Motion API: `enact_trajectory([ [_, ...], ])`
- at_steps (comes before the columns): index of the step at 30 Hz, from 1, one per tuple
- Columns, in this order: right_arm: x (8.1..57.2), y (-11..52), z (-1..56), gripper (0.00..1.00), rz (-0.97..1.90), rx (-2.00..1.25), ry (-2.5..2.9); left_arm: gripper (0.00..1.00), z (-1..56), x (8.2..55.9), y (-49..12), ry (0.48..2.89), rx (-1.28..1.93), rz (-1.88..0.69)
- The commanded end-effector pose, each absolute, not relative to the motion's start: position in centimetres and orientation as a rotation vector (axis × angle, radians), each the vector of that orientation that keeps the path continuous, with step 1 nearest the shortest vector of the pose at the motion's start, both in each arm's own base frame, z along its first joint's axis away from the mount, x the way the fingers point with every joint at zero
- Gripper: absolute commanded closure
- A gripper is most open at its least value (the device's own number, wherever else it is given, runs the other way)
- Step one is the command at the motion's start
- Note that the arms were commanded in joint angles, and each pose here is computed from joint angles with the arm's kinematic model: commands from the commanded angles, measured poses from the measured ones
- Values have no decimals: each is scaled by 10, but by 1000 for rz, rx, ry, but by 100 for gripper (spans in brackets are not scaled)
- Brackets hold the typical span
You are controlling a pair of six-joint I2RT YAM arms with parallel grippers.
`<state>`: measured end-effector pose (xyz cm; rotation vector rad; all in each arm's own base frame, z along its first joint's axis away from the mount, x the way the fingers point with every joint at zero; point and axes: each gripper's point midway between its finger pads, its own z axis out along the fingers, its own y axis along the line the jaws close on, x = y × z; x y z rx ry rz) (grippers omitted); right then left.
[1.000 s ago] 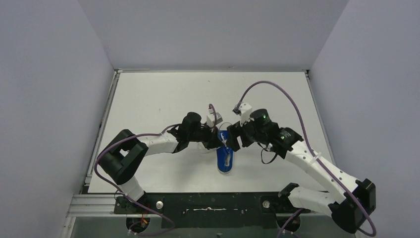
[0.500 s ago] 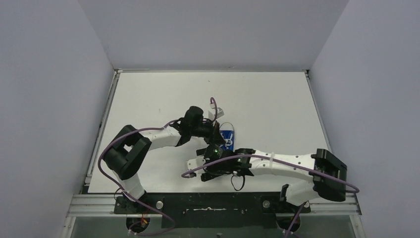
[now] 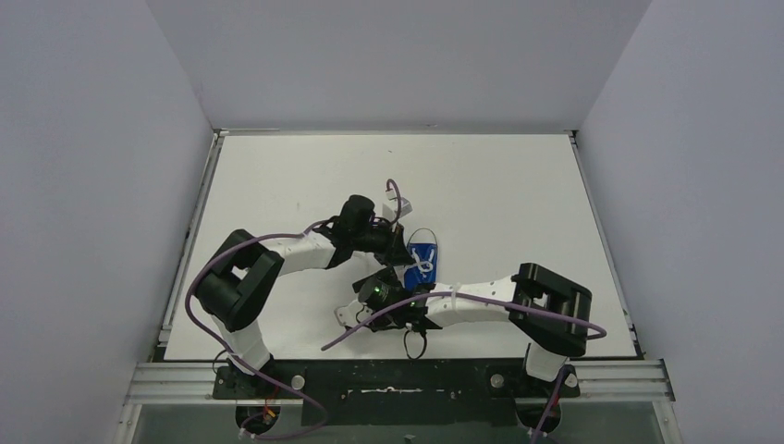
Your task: Tie the shoes
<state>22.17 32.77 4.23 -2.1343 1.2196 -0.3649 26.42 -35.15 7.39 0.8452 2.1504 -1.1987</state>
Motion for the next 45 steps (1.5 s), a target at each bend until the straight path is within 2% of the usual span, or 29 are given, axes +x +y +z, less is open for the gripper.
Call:
enact_trajectory([
  [1,248,350,53,40,-393,-2046,1183,100,100,246,-368,2063,921,-1323],
  [7,245,352,62,94,-290,-1989,1250,100,99,247,-365,2063,903,-1335],
  [8,243,354,68,100,-248,-1969,1272,100,99,248,-364,2062,898,-1334],
  [11,220,355,82,100,-1,-1970,1382,100,101,250,-361,2063,886,-1340],
  [19,162,357,136,100,656,-1672,1661,100,106,254,-359,2058,869,-1375],
  [24,153,349,166,100,1007,-1151,2005,100,106,255,-358,2062,853,-1387],
  [28,162,311,173,100,971,-639,2246,100,106,256,-357,2072,847,-1391],
  [31,177,245,162,100,702,-100,2478,100,104,256,-356,2085,841,-1402],
  [35,170,179,147,100,482,298,2659,100,100,256,-353,2104,816,-1397],
  [42,152,124,86,100,56,743,2921,100,92,253,-347,2138,780,-1385],
  [45,187,149,76,100,228,537,2858,100,91,252,-342,2139,761,-1419],
])
